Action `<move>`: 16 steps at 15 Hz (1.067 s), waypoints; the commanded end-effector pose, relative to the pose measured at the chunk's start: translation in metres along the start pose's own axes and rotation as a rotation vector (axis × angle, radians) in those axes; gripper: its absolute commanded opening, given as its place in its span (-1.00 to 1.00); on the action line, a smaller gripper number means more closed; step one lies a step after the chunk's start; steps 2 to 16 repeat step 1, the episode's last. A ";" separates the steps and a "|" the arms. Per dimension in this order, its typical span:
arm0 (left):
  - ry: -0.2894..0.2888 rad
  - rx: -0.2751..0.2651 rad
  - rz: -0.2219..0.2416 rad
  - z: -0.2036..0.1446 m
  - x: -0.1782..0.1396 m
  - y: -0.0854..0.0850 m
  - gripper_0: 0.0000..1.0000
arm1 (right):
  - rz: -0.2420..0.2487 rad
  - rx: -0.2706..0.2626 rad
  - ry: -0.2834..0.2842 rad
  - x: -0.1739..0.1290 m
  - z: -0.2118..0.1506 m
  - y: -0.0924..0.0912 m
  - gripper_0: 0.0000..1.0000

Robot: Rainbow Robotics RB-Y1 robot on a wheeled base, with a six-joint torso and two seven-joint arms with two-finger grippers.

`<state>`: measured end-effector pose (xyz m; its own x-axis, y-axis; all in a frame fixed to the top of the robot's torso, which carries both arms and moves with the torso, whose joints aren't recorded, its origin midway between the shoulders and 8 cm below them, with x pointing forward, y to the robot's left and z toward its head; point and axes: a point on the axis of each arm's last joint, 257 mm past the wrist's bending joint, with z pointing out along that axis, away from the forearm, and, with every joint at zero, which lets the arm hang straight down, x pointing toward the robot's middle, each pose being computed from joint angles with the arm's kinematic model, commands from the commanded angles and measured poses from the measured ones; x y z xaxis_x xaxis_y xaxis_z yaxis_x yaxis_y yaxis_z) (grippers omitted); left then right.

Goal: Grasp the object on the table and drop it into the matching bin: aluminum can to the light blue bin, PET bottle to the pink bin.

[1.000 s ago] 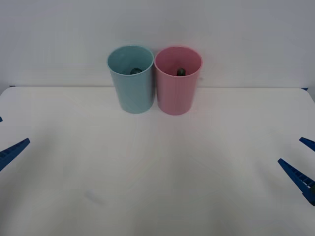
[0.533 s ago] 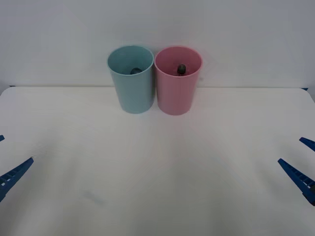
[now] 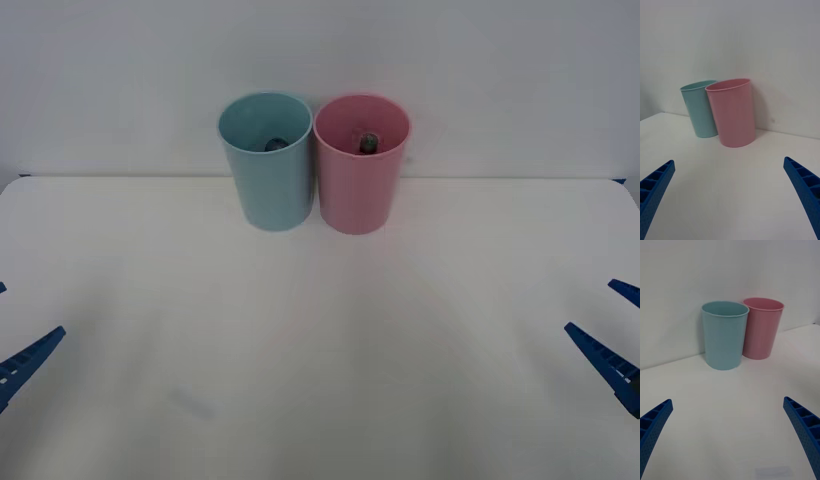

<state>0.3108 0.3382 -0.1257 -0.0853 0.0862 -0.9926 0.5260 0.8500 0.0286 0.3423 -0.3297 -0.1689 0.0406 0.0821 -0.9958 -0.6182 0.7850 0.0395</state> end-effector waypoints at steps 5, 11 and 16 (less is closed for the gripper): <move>0.000 -0.020 0.001 -0.002 0.000 0.006 1.00 | 0.000 0.000 0.000 0.000 0.000 0.000 1.00; 0.000 -0.020 0.001 -0.002 0.000 0.006 1.00 | 0.000 0.000 0.000 0.000 0.000 0.000 1.00; 0.000 -0.020 0.001 -0.002 0.000 0.006 1.00 | 0.000 0.000 0.000 0.000 0.000 0.000 1.00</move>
